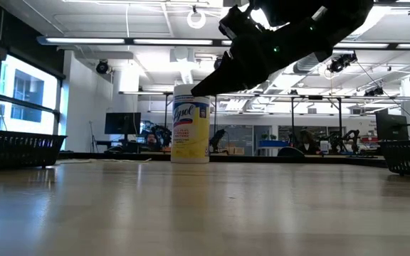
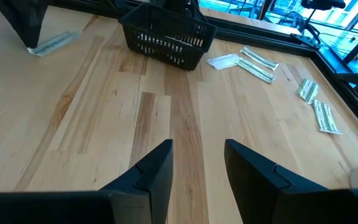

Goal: Pick & Place First Aid Supplies
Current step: Put the bandage into the left black basket

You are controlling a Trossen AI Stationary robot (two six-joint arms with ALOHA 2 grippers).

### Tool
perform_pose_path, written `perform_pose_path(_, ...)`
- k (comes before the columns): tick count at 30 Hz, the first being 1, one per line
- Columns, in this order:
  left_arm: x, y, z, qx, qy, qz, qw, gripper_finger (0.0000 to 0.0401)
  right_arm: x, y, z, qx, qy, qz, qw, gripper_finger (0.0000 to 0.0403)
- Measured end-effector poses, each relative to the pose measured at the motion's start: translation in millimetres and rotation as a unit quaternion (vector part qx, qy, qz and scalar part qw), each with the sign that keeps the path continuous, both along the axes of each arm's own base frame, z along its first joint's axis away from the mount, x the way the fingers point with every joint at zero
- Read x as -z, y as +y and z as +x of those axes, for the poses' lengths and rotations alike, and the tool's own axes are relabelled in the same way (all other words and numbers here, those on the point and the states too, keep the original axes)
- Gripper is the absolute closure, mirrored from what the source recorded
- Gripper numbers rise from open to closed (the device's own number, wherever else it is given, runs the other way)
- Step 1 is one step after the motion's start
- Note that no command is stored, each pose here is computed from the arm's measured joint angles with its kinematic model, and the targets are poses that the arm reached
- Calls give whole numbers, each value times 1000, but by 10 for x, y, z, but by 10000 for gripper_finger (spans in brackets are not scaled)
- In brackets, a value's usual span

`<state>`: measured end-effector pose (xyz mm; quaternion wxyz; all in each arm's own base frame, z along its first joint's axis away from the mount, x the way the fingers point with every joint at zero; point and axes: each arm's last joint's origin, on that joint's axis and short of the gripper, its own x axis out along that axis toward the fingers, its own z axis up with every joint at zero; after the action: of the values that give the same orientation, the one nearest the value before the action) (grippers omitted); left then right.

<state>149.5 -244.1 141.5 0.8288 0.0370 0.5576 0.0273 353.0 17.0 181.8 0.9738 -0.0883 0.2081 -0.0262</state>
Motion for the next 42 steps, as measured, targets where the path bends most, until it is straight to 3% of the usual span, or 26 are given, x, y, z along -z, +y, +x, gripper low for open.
perform_pose_path(6, -222, 61, 151, -30, -8, 30, 999, 400, 0, 0, 0, 1, 0, 1, 1000, 265)
perform_pose_path(11, -538, 283, 345, -95, -4, 59, 994, 401, -1, 0, 0, 0, 0, 0, 1000, 265)
perform_pose_path(18, -954, 807, 423, -216, 38, 114, 969, 401, 0, 0, 0, 0, 0, 0, 1000, 265)
perform_pose_path(27, -1303, 1367, 335, -327, 50, 113, 937, 401, 3, -1, -1, 0, 2, 0, 1000, 265)
perform_pose_path(34, -1199, 1553, 291, -387, 66, 106, 914, 401, 3, -1, -1, 0, 2, 0, 1000, 265)
perform_pose_path(42, -701, 1689, 227, -436, 111, 89, 889, 401, 9, 0, -4, 2, 5, 3, 1000, 265)
